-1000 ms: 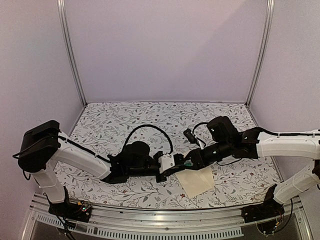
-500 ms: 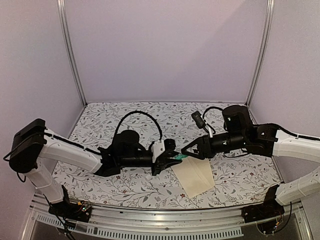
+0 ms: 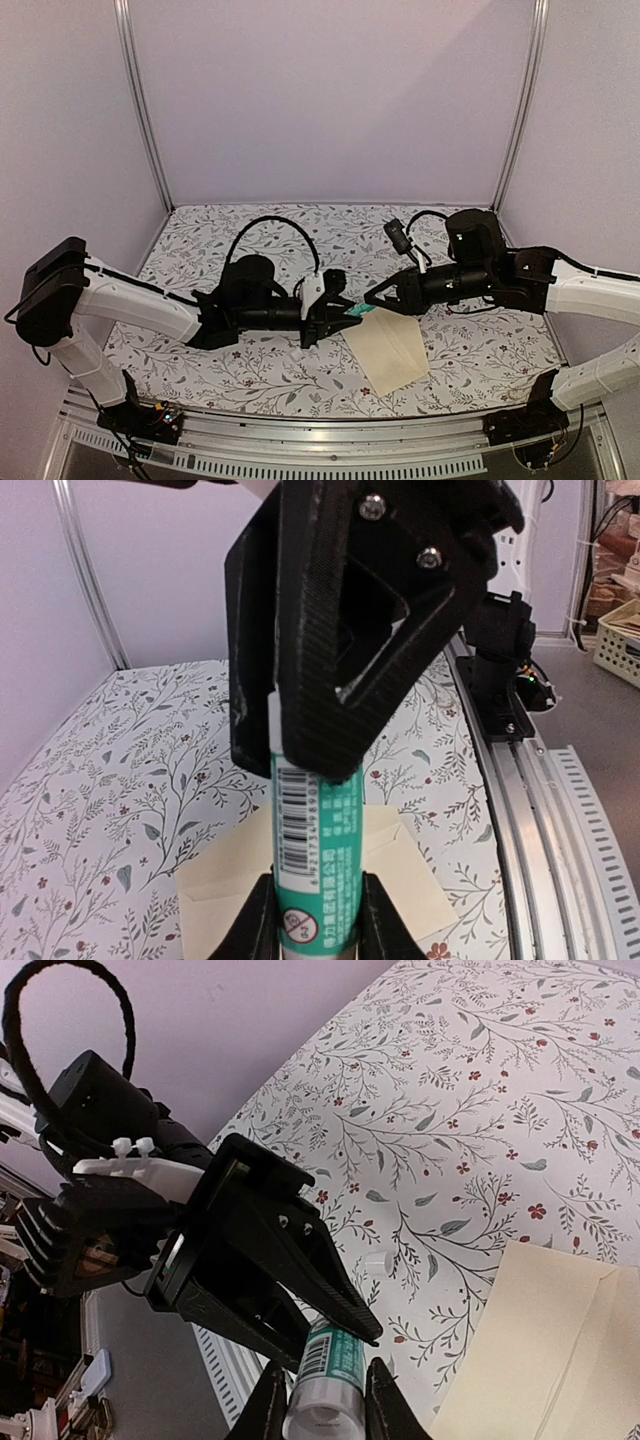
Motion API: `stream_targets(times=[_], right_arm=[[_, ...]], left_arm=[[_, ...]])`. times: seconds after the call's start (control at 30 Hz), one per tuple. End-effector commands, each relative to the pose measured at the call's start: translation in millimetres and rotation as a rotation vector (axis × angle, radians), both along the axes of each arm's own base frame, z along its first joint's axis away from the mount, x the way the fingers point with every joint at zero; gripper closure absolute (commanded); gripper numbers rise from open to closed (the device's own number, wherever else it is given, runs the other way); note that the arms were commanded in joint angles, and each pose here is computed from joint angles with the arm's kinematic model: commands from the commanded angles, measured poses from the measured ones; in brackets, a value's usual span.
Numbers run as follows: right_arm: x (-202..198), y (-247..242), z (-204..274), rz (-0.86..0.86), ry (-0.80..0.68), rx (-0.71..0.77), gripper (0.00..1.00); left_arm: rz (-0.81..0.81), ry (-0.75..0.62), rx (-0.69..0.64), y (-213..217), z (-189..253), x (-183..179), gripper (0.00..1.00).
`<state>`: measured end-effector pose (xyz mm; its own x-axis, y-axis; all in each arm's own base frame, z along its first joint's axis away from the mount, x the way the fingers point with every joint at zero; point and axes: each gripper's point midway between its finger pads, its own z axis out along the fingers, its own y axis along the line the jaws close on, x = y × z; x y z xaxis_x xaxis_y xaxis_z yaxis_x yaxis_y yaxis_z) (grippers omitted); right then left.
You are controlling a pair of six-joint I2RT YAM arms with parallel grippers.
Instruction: Place the letter into the envelope and seal it
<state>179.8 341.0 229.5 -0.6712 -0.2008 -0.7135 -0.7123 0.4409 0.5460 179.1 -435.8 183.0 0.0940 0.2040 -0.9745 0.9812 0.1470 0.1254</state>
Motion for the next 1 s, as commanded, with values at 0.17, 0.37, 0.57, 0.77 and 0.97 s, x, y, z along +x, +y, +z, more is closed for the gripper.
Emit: stream_targets(times=[0.17, 0.37, 0.57, 0.77, 0.97], right_arm=[[6, 2, 6, -0.022, -0.030, 0.003, 0.87], [18, -3, -2, -0.102, -0.020, -0.019, 0.92], [28, 0, -18, -0.189, 0.084, -0.023, 1.00], [38, -5, -36, -0.287, 0.148, -0.050, 1.00], [40, -6, -36, -0.313, 0.158, -0.041, 1.00]], left_arm=[[0.034, 0.012, -0.012, 5, 6, 8, 1.00], [0.137, -0.012, 0.008, 8, 1, 24, 1.00], [0.308, -0.106, 0.067, 2, -6, 41, 1.00], [0.445, -0.201, 0.121, -4, -12, 49, 1.00], [0.462, -0.220, 0.126, -7, -13, 49, 1.00]])
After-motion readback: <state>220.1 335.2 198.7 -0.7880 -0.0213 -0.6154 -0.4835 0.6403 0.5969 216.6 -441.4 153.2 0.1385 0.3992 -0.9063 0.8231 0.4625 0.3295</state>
